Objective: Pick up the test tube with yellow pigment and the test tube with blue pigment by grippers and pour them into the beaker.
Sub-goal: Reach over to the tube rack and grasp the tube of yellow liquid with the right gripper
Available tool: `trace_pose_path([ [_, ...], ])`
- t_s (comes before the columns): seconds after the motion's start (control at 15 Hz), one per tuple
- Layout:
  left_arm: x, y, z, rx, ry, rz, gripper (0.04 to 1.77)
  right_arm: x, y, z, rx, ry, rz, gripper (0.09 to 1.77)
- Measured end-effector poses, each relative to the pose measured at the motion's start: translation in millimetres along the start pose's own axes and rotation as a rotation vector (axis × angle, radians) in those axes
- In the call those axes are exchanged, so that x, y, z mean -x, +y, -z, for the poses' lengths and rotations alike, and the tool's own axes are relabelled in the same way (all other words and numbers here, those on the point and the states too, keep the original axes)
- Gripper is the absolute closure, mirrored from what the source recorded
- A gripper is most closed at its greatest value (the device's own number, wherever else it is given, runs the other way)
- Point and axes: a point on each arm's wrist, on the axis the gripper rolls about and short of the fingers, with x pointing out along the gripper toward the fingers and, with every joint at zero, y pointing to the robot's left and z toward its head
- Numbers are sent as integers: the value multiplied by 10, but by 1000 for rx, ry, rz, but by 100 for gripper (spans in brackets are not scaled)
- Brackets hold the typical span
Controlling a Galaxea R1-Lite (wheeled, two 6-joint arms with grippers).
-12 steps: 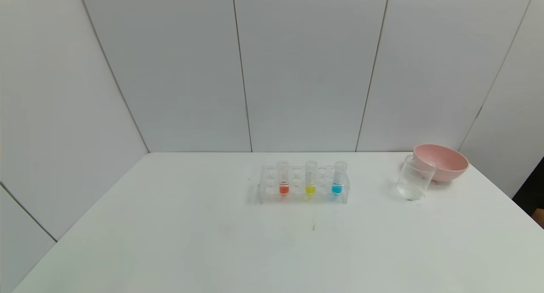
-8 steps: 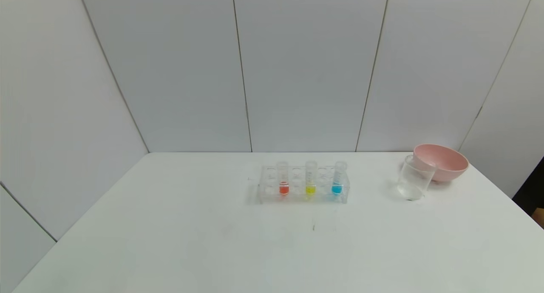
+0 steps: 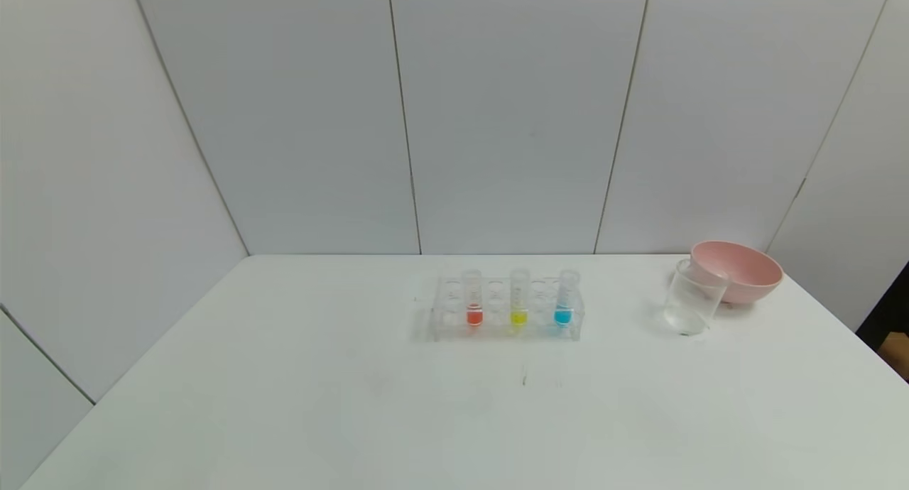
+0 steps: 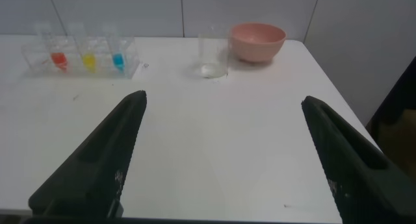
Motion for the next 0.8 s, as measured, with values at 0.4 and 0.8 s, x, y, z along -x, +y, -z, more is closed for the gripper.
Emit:
trace_pose_path([
  [0.4,0,0,0,0,0,0,5,-704,22,-511,-5,-4,-12,15],
  [0.8,0,0,0,0,0,0,5,-1614,231,-477,-5,91,-52,15],
])
